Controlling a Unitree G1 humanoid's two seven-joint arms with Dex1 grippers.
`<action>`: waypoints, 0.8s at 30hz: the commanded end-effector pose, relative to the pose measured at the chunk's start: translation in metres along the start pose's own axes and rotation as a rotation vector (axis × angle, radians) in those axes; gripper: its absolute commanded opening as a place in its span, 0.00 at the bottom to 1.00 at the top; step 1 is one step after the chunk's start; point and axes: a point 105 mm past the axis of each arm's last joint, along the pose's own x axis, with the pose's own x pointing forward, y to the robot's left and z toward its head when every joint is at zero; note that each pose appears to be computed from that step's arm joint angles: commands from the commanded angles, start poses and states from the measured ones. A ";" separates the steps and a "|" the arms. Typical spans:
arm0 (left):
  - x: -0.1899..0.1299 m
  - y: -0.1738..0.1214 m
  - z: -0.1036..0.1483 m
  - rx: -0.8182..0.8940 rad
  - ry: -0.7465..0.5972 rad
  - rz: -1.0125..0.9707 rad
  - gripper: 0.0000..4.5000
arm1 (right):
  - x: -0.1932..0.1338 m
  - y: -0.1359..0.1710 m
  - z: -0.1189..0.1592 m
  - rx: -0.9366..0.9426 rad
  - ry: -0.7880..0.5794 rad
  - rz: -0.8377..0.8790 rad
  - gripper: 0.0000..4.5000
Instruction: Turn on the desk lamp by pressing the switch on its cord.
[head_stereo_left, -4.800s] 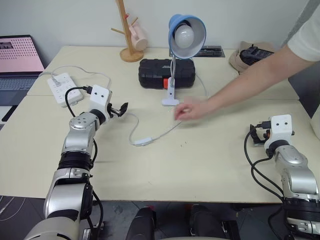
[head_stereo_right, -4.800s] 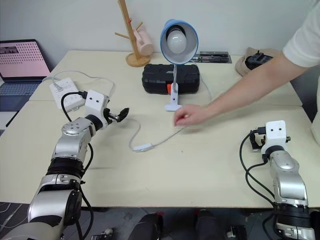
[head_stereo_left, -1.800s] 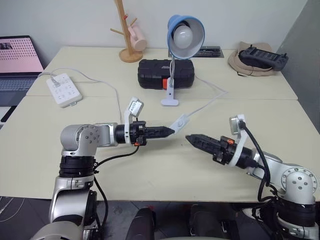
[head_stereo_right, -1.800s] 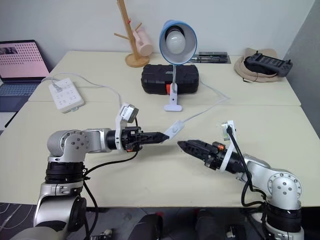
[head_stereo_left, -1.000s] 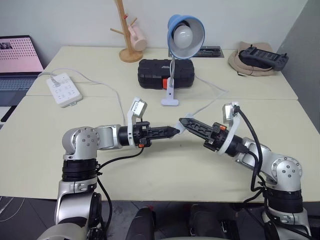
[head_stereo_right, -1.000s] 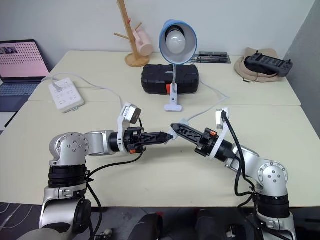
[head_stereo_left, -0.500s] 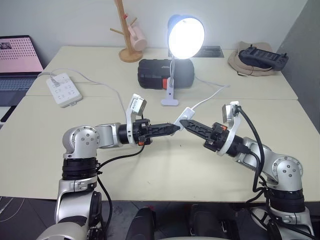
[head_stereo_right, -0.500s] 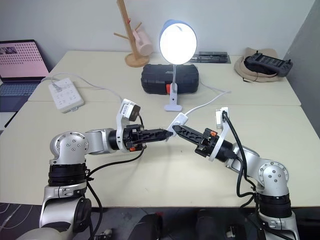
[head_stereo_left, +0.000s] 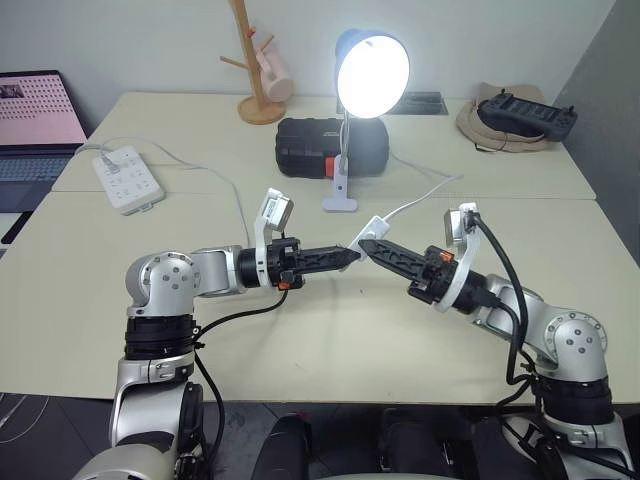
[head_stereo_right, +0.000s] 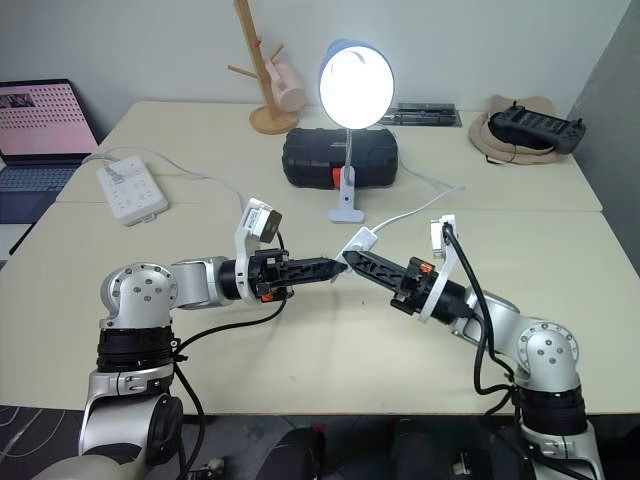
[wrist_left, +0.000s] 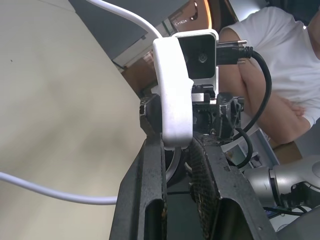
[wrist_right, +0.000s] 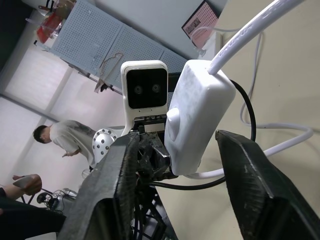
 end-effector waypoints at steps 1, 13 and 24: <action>-0.001 -0.006 0.011 0.134 0.030 0.019 0.08 | -0.015 0.007 0.003 -0.039 0.013 0.015 0.80; -0.028 0.058 0.009 0.768 0.447 0.294 0.08 | -0.064 -0.011 0.003 -0.585 0.310 -0.271 0.98; -0.035 0.102 -0.010 1.043 0.689 0.307 0.08 | -0.071 -0.020 -0.009 -0.709 0.357 -0.297 0.98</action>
